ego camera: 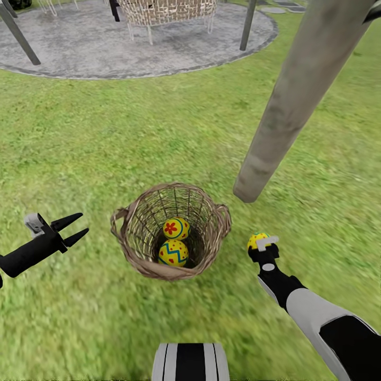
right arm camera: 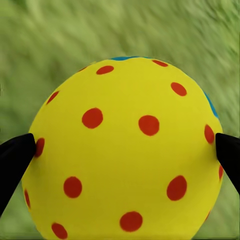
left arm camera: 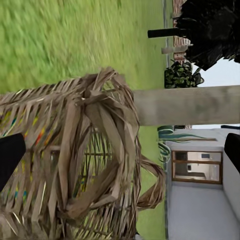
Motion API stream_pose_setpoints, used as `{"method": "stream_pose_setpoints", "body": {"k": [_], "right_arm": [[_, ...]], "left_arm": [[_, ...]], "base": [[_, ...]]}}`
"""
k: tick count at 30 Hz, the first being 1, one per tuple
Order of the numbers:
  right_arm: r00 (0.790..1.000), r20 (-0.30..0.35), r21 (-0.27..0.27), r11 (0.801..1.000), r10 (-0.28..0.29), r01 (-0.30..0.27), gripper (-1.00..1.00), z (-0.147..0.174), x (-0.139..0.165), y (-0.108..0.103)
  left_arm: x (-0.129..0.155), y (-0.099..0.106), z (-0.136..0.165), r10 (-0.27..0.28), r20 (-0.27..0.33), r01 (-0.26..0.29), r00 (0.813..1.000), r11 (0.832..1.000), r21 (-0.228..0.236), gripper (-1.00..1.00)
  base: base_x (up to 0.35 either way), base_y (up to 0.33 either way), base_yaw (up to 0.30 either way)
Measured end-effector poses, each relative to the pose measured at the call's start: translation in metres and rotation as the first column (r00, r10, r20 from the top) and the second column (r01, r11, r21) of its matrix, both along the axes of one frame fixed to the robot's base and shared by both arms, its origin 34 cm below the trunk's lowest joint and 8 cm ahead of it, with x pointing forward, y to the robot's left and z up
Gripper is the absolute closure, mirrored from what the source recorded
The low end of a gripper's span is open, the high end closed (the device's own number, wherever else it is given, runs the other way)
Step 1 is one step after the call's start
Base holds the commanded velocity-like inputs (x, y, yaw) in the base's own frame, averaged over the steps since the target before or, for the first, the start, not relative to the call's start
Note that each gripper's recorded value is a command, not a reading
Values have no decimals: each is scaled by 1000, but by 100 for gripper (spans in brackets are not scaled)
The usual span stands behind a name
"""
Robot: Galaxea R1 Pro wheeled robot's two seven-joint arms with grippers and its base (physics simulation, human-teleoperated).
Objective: Take the three Easter eggs out of the wicker basket on the lawn in the garden, then place them on the lawn next to a single tree (choose any tree) so that all three eggs are next to the same tree and none are left in the basket.
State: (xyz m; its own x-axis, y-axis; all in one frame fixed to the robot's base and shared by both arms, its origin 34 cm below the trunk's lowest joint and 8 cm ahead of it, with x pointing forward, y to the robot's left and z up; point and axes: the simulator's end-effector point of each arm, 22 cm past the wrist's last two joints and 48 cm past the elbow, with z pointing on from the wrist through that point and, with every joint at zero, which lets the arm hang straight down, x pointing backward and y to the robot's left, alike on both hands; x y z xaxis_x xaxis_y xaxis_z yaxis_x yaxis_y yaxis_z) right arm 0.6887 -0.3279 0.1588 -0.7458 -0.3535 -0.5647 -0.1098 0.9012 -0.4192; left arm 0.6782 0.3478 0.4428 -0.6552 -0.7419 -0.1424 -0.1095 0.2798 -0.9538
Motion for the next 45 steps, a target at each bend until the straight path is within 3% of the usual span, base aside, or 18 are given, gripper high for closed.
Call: {"method": "stream_pose_setpoints", "body": {"k": [9,18,19,20,21,26,31,45], "right_arm": [[999,-36,1,1000,1,0,100,-23,-13,0],[1000,0,-33,999,-15,15,100,-25,-4,-2],[1000,0,-33,999,-14,15,-100,-25,-4,-2],[1000,-8,-32,999,-12,12,-100,-28,-7,-3],[999,-26,-66,997,-36,35,-100,-32,-18,-15],[999,-31,-67,997,-41,39,-100,-33,-20,-17],[999,-45,0,1000,2,-2,-100,-30,-16,0],[1000,11,2,1000,2,-2,-100,6,4,0]], "left_arm": [[-3,0,-23,1,-38,-1,999,1000,0,-100],[-6,0,-43,0,-69,0,998,1000,-1,-100],[-6,0,-43,1,-69,-1,998,1000,-1,-100],[-6,0,-43,1,-70,-1,998,1000,-1,-100],[-6,0,-43,1,-70,-1,998,1000,-1,-100],[-6,0,-44,1,-71,-2,997,1000,-1,-100],[-4,0,-31,1,-50,-1,999,1000,-2,-100],[0,0,5,0,8,0,1000,1000,-1,-100]], "base": [[0,0,0],[0,0,0],[0,0,0],[0,0,0],[0,0,0],[0,0,0],[0,0,0],[0,0,0]]}}
